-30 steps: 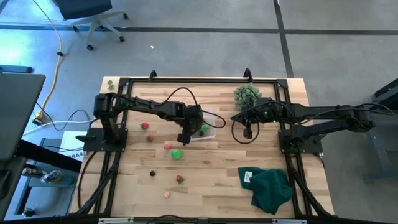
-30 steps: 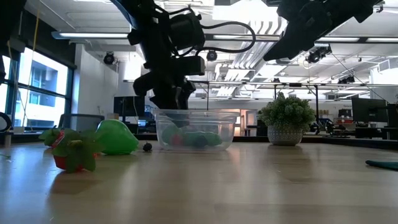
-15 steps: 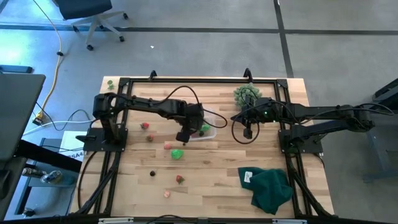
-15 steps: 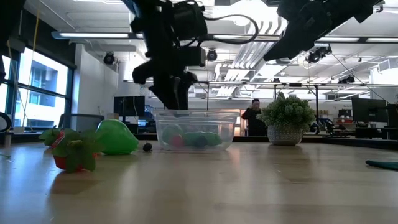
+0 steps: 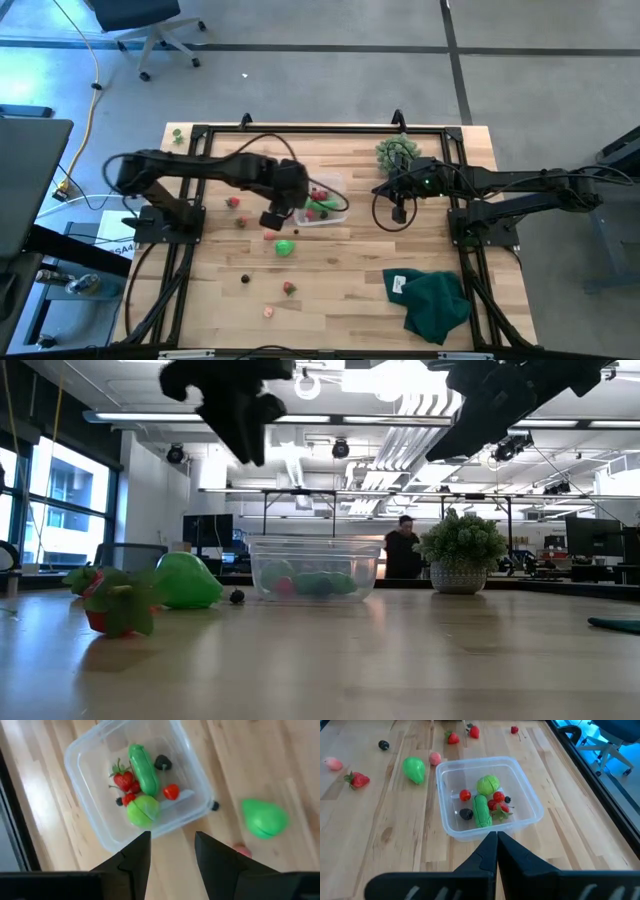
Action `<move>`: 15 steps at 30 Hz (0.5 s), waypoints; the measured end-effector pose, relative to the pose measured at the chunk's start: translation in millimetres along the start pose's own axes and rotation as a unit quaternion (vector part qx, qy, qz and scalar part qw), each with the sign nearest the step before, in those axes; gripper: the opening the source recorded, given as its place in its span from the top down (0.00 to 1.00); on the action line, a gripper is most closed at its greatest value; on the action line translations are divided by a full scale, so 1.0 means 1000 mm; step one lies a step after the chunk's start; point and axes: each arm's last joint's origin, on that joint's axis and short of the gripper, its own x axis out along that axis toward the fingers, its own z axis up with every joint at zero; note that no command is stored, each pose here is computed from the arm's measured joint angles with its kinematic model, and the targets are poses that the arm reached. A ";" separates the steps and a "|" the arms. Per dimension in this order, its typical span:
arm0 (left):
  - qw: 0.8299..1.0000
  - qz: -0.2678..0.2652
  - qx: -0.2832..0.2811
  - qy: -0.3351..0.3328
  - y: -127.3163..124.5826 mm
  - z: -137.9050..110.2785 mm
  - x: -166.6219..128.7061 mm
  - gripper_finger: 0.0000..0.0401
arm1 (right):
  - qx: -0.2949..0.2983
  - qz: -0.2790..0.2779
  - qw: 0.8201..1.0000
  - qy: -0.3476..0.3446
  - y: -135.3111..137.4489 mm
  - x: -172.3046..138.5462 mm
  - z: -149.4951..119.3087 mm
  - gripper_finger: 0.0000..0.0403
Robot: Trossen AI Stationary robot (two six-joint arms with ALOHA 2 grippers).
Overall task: Pick and placing Produce into tupperware
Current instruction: Put the pear into the transparent bin
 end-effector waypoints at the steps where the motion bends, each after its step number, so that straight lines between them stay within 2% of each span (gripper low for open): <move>1: 1.000 0.001 -0.008 -0.004 -0.003 -0.004 -0.003 0.65 | 0.000 0.000 1.000 0.000 0.000 0.000 0.000 1.00; 5: 0.999 0.003 -0.040 -0.016 -0.022 -0.015 -0.003 0.65 | 0.000 0.000 1.000 0.002 0.000 0.000 0.000 1.00; 10: 0.999 -0.014 -0.029 0.002 -0.052 -0.020 0.017 0.65 | 0.000 0.000 1.000 0.003 0.000 0.000 -0.001 1.00; 15: 0.999 -0.002 -0.034 -0.012 -0.075 -0.018 0.031 0.65 | 0.000 0.000 1.000 0.004 0.000 0.000 -0.001 1.00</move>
